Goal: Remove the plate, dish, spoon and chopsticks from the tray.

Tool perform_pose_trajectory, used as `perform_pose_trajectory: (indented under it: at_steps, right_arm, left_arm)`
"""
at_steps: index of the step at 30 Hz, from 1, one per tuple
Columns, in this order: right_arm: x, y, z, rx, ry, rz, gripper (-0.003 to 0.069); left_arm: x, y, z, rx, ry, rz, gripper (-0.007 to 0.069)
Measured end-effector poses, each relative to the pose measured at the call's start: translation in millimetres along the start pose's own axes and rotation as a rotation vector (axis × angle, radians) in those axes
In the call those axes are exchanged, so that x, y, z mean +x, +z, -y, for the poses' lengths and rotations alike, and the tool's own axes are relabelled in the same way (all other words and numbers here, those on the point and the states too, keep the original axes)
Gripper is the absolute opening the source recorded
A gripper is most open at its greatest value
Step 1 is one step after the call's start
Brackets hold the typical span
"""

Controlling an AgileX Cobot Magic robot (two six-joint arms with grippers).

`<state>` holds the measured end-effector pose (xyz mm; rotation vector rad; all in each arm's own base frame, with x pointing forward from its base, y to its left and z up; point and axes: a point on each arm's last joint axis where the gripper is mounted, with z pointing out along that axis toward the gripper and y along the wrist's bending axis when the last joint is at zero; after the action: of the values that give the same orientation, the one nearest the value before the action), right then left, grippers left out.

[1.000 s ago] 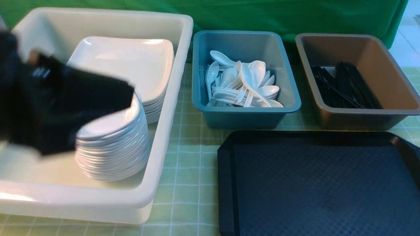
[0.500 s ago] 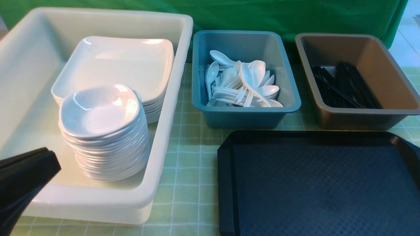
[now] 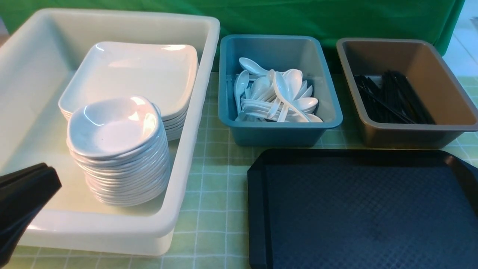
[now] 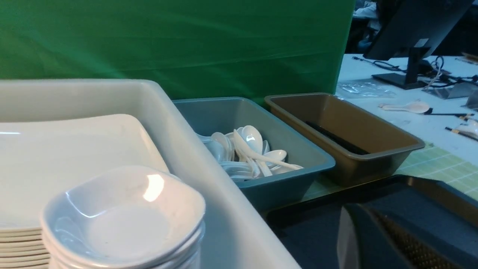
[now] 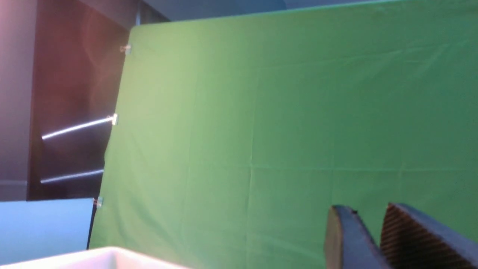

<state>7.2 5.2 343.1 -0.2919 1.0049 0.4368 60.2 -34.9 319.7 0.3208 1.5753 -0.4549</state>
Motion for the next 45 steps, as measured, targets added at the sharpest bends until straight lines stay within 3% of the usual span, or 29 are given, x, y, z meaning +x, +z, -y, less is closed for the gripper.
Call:
perform_pose_trajectory:
  at_steps: [16, 22, 26, 30, 45]
  right_arm:
    - [1.7, 0.0, 0.3, 0.003, 0.002, -0.018, 0.0189]
    - [1.7, 0.0, 0.3, 0.003, 0.003, -0.018, 0.0195]
    - [1.7, 0.0, 0.3, 0.003, 0.004, -0.018, 0.0200]
    - [1.7, 0.0, 0.3, 0.003, 0.004, -0.018, 0.0207]
    - [1.7, 0.0, 0.3, 0.003, 0.004, -0.018, 0.0231]
  left_arm:
    - [11.5, -5.6, -8.7, -0.096, 0.241, 0.007, -0.0017]
    - [56.5, -13.6, -20.7, -0.246, 0.194, 0.031, -0.0017]
    - [104.1, -15.9, -33.3, -0.398, 0.172, -0.008, -0.0017]
    - [118.4, -16.6, -38.5, -0.467, 0.169, -0.045, -0.0017]
    - [125.5, -17.2, -39.2, -0.474, 0.139, -0.114, -0.0017]
